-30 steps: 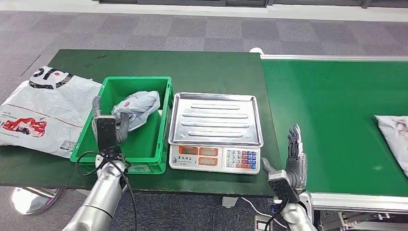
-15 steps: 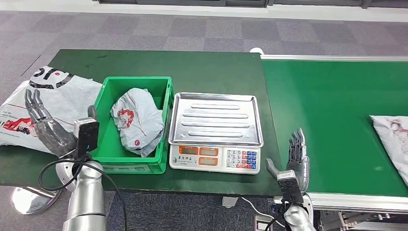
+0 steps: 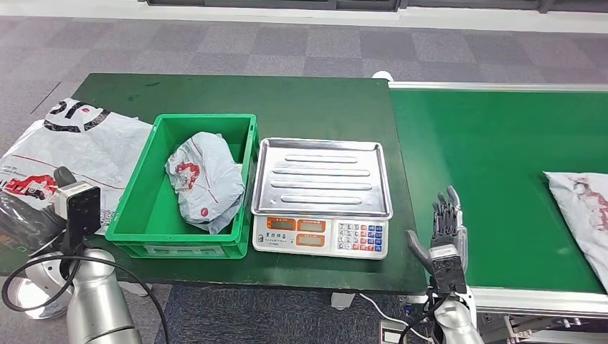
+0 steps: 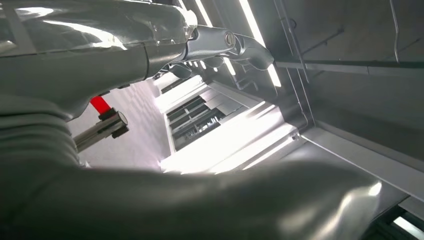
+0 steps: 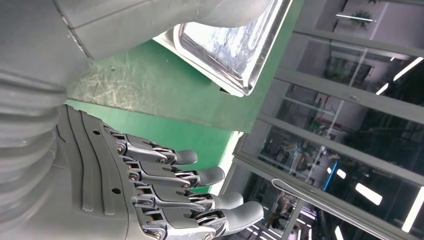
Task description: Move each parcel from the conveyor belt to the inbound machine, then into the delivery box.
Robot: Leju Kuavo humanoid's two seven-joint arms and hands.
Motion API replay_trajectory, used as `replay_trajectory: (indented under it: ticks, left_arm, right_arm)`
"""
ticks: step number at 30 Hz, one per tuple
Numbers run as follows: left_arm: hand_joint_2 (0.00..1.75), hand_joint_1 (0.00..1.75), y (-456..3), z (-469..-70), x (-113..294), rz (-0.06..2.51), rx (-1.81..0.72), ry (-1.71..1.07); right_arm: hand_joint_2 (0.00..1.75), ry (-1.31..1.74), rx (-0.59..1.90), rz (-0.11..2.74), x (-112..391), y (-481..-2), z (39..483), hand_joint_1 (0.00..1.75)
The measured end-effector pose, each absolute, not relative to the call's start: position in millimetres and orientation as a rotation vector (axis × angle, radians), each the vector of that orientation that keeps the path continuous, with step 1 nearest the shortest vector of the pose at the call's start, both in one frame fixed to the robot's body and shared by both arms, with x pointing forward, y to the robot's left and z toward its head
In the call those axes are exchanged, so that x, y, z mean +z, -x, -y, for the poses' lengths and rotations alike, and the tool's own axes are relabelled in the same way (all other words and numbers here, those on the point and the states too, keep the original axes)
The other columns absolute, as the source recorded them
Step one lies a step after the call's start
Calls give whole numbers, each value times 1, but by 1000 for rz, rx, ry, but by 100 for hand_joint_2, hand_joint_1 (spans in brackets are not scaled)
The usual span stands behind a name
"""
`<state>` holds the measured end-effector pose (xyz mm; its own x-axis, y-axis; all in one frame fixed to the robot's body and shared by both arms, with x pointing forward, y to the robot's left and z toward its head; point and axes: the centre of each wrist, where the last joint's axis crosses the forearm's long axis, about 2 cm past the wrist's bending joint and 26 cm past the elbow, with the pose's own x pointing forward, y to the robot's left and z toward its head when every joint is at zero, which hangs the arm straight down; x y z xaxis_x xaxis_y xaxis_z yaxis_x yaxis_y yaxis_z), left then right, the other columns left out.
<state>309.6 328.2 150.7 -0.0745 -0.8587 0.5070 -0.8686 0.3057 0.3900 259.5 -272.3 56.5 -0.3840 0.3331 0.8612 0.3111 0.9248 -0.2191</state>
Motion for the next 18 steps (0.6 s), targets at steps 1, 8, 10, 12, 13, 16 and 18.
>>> replay_trajectory:
  ticks: [1, 8, 10, 12, 13, 16, 18]
  left_arm:
    - [0, 0, -309, -329, 151, 1907, 22, -1538]
    - [175, 0, -312, -325, 147, 1930, 81, -1400]
    - [175, 0, -328, -299, 131, 1999, 215, -950]
    - [175, 0, -343, -250, 118, 2071, 342, -269]
    - [175, 0, -345, -225, 115, 2088, 353, 42]
    - [175, 0, -341, -175, 114, 2070, 184, 507]
    - [175, 0, -338, -162, 111, 2045, 92, 481]
  right_arm:
    - [175, 466, 24, 1994, 57, -260, 273, 0]
    - [175, 573, 65, 1945, 63, -268, 282, 0]
    - [175, 797, 183, 1858, 81, -292, 321, 0]
    - [175, 1082, 264, 1758, 110, -322, 393, 0]
    - [175, 1204, 265, 1711, 125, -331, 429, 0]
    - [175, 1416, 221, 1601, 153, -337, 497, 0]
    - [175, 1478, 204, 1524, 155, -333, 518, 0]
